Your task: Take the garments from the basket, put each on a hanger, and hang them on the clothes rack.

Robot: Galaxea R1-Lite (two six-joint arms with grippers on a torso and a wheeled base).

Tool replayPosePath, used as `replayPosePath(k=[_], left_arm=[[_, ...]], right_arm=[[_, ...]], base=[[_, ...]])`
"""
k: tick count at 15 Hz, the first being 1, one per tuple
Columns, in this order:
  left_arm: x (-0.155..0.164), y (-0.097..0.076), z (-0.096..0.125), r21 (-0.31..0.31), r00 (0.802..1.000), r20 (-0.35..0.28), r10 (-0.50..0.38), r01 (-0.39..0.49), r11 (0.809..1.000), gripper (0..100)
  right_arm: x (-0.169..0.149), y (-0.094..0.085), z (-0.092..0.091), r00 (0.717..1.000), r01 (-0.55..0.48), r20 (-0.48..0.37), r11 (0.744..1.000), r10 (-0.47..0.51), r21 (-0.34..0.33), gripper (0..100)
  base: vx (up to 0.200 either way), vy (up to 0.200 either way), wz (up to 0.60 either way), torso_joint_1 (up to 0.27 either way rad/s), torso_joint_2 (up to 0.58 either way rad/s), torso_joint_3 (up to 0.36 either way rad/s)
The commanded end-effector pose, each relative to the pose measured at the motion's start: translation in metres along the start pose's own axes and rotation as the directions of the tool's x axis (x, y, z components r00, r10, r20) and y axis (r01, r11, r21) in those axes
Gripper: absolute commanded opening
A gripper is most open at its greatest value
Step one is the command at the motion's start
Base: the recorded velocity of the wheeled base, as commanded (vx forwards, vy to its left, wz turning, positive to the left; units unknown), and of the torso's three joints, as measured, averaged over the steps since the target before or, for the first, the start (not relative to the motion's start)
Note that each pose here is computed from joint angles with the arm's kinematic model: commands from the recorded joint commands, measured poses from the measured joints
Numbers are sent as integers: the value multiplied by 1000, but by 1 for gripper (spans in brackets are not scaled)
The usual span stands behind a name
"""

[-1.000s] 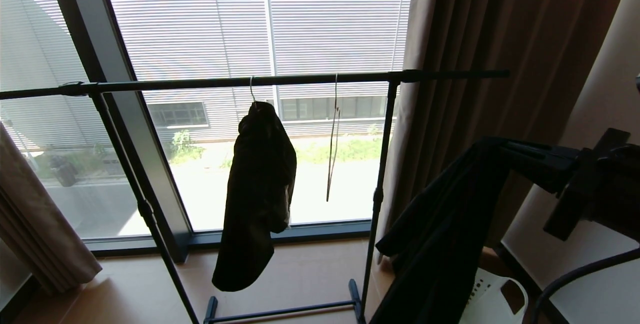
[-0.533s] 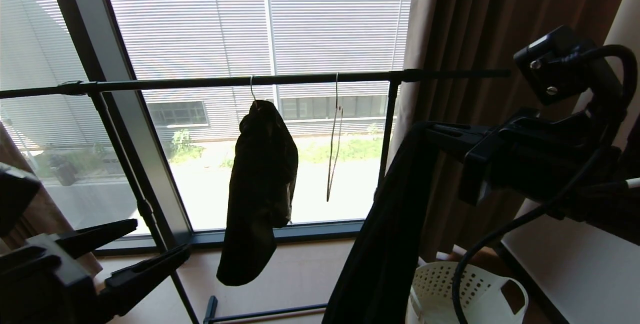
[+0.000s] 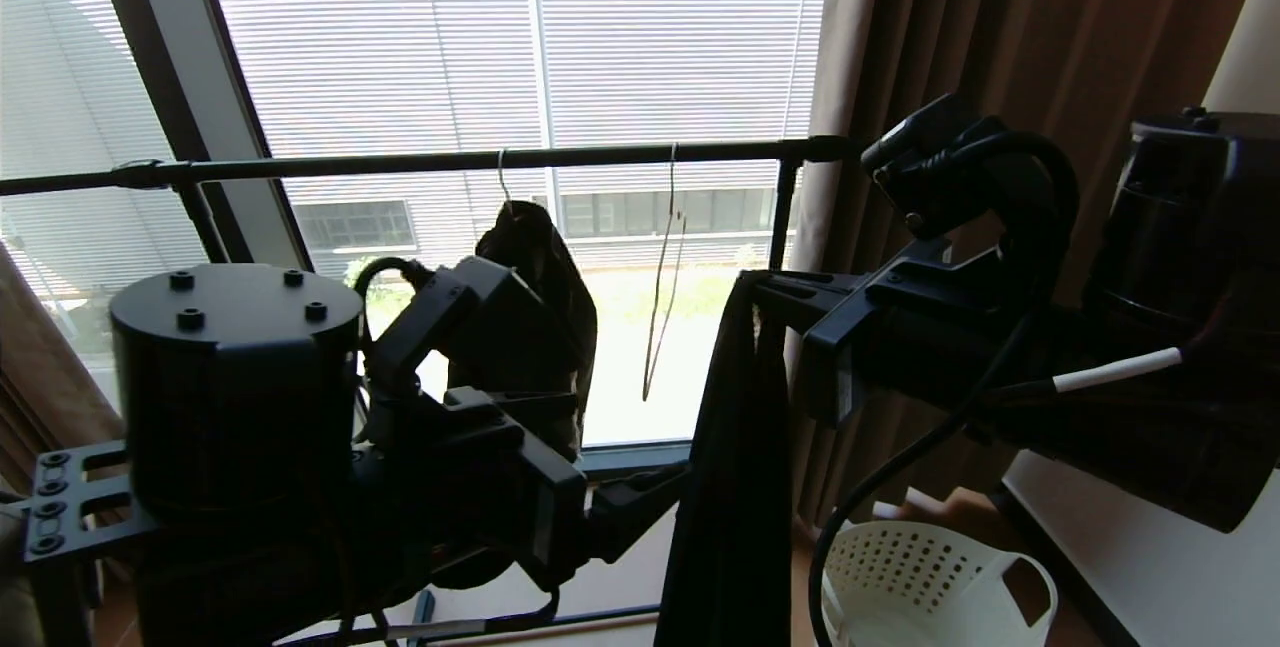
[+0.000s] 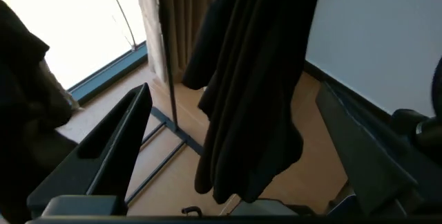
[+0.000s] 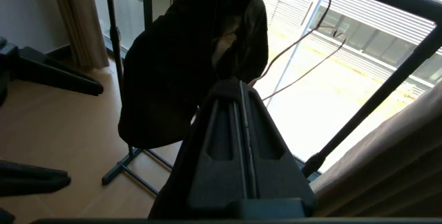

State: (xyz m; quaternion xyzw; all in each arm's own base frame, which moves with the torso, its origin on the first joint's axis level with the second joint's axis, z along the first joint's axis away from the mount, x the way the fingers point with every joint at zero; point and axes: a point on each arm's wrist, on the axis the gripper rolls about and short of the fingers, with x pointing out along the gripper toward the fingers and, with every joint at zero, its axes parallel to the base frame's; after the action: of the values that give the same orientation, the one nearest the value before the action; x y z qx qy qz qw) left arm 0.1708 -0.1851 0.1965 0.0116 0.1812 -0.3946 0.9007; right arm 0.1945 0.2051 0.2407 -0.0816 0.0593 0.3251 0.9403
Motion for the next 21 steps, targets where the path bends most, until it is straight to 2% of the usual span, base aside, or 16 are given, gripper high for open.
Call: replayPosePath(k=[1, 5, 8, 12, 17, 21], left_arm=[[27, -7, -1, 7, 999, -38, -20, 20, 1000, 100], [44, -6, -1, -5, 1000, -20, -13, 13, 1000, 100], [63, -1, -4, -4, 995, -31, 95, -95, 995, 100], [76, 18, -7, -16, 979, -48, 198, -199, 980, 100], [109, 30, -10, -15, 962, -64, 267, -268, 963, 100], [117, 30, -18, -6, 957, -91, 277, -278, 960, 100]], right_arm=[[3, 3, -2, 1000, -8, -9, 1000, 8, -4, 0], [0, 10, 3, 1000, 17, 6, 1000, -17, -5, 0], [-4, 9, 6, 1000, 19, 18, 1000, -19, -1, 0], [-12, 6, 10, 998, 53, 37, 999, -53, 15, 0], [-29, 1, 19, 993, 85, 78, 995, -88, 46, 0], [-43, -3, 26, 988, 101, 112, 993, -107, 59, 0]], base=[[0, 0, 0, 0, 0, 0], [0, 0, 0, 0, 0, 0], [0, 0, 0, 0, 0, 0], [0, 0, 0, 0, 0, 0], [0, 0, 0, 0, 0, 0], [0, 0, 0, 0, 0, 0]])
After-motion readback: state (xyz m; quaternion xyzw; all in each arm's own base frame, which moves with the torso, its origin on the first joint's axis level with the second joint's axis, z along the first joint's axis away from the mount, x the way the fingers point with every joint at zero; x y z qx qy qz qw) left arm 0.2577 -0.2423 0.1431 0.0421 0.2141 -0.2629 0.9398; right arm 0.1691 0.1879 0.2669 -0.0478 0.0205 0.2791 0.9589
